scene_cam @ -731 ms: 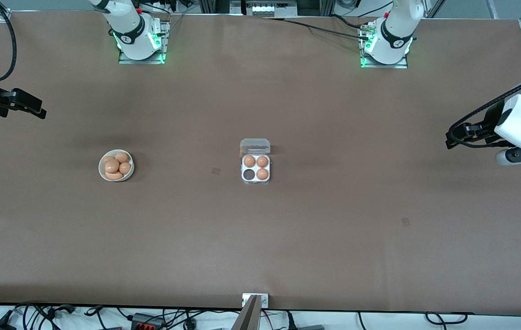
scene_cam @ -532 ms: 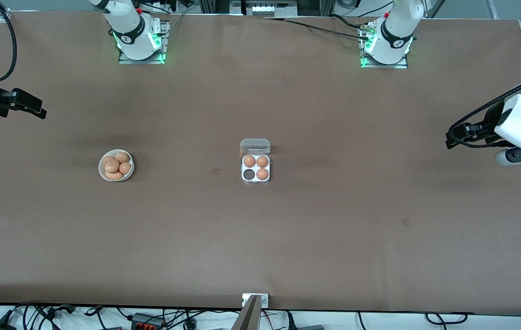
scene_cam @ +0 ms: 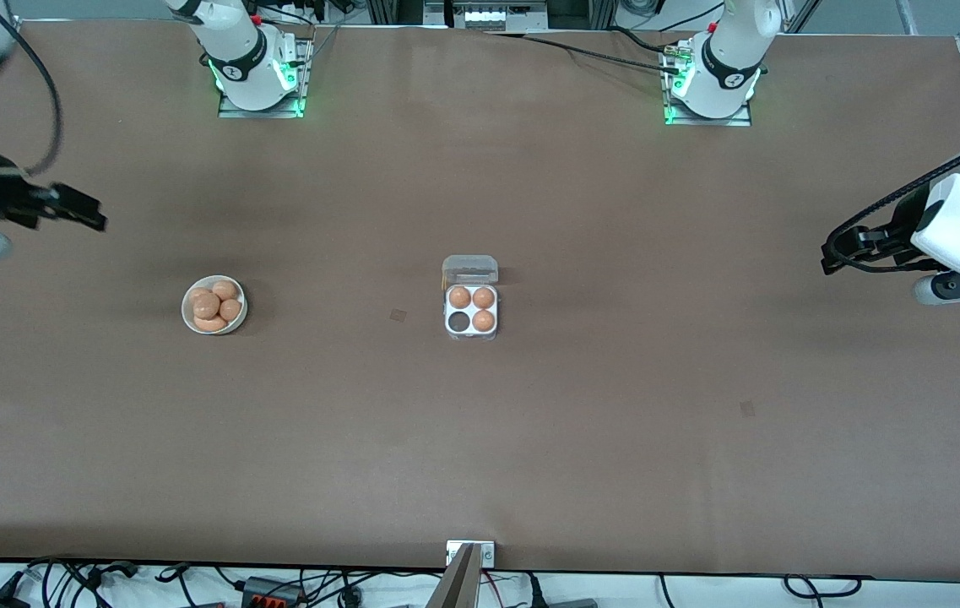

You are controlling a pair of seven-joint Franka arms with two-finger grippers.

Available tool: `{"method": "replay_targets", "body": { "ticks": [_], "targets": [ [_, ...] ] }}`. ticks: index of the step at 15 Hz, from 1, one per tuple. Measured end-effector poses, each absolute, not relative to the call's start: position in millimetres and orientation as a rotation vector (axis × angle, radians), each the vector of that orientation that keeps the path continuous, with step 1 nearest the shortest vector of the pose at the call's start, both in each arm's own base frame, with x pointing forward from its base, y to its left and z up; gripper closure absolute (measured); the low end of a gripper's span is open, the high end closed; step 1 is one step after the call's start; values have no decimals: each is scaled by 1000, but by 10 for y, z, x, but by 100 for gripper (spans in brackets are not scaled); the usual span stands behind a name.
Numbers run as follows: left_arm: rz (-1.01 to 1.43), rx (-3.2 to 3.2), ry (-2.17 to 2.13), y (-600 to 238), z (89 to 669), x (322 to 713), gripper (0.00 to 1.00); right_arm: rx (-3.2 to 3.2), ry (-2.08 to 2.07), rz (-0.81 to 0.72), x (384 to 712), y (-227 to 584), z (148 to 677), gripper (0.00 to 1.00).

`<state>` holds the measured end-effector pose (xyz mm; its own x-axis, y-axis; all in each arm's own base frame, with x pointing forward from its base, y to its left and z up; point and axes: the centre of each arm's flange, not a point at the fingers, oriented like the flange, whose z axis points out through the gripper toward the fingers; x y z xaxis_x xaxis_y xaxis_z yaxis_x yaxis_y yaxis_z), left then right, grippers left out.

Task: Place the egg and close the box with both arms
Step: 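Reach the right gripper down to the white bowl of eggs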

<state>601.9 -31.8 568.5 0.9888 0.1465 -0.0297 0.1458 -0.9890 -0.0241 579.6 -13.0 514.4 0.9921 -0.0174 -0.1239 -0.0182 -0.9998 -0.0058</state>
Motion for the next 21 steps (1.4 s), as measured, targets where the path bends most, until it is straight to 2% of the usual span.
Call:
{"method": "replay_targets", "body": {
  "ticks": [5, 9, 14, 21],
  "targets": [
    [49, -3111, -229, -318, 5686, 6019, 0, -3127, 14, 290, 6240, -75, 3920, 0],
    [49, -3111, -229, -318, 5686, 6019, 0, -3082, 45, 338, 6399, -33, 3244, 0],
    [49, -3111, -229, -318, 5686, 6019, 0, -3051, 65, 417, 6490, -14, 2797, 0],
    [49, -3111, -229, -318, 5686, 6019, 0, -3004, 90, 531, 6433, 7, 2435, 0]
  ]
}}
